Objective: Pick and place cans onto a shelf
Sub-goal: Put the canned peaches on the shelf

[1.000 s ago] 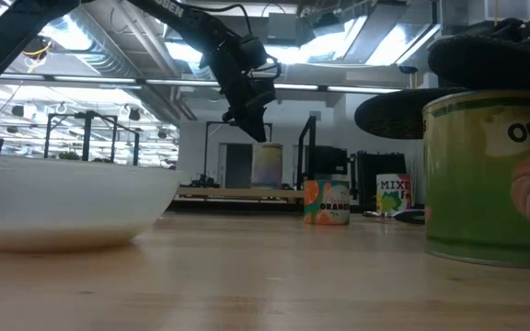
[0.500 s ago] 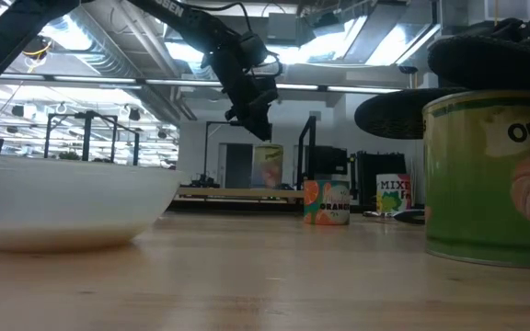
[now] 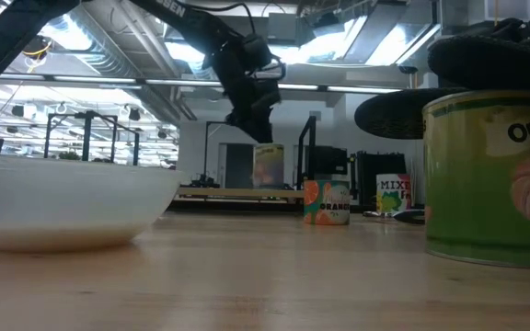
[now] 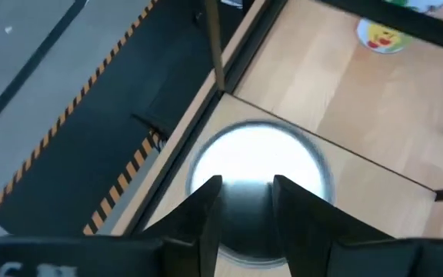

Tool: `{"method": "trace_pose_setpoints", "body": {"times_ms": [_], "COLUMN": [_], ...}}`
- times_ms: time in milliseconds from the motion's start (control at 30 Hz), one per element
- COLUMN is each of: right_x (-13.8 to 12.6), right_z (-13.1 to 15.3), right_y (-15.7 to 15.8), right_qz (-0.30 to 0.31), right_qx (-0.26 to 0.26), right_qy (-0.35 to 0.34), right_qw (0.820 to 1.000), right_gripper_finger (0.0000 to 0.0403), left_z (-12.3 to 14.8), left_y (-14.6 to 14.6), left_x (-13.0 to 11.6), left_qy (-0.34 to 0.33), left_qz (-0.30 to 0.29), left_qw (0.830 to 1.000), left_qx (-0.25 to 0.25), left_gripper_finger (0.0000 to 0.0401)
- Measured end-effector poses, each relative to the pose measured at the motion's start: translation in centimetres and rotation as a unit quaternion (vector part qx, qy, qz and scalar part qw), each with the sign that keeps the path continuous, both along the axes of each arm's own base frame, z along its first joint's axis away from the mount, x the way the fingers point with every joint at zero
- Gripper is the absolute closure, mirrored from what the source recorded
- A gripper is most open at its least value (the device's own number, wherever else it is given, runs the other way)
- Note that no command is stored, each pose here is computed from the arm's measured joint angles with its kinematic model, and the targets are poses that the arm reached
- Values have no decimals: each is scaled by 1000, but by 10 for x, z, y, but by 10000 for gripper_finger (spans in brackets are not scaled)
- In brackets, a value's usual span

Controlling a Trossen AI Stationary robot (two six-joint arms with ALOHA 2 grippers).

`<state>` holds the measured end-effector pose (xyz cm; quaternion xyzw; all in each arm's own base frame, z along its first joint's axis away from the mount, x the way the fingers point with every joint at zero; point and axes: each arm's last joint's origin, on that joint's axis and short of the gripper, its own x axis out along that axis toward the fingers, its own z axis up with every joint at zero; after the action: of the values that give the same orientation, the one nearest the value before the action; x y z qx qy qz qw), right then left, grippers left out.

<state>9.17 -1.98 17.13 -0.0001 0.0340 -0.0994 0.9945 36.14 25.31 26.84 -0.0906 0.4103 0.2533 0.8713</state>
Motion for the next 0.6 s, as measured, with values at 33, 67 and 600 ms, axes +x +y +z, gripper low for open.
{"method": "trace_pose_setpoints", "body": {"times_ms": [33, 67, 600], "right_x": [0, 0, 0], "right_z": [0, 0, 0], "right_y": [0, 0, 0], "right_qz": [0, 0, 0], "right_qx": [0, 0, 0], "right_qy": [0, 0, 0], "right_qw": [1000, 1000, 1000], "right_gripper_finger": [339, 339, 339], "left_z": [-1, -1, -9], "left_y": [0, 0, 2], "left_x": [0, 0, 3], "left_qy": [0, -2, 7], "left_qz": [5, 10, -2], "left_qw": [1000, 1000, 1000], "left_qx": [-3, -6, -4], "left_gripper_finger": [291, 291, 291]}}
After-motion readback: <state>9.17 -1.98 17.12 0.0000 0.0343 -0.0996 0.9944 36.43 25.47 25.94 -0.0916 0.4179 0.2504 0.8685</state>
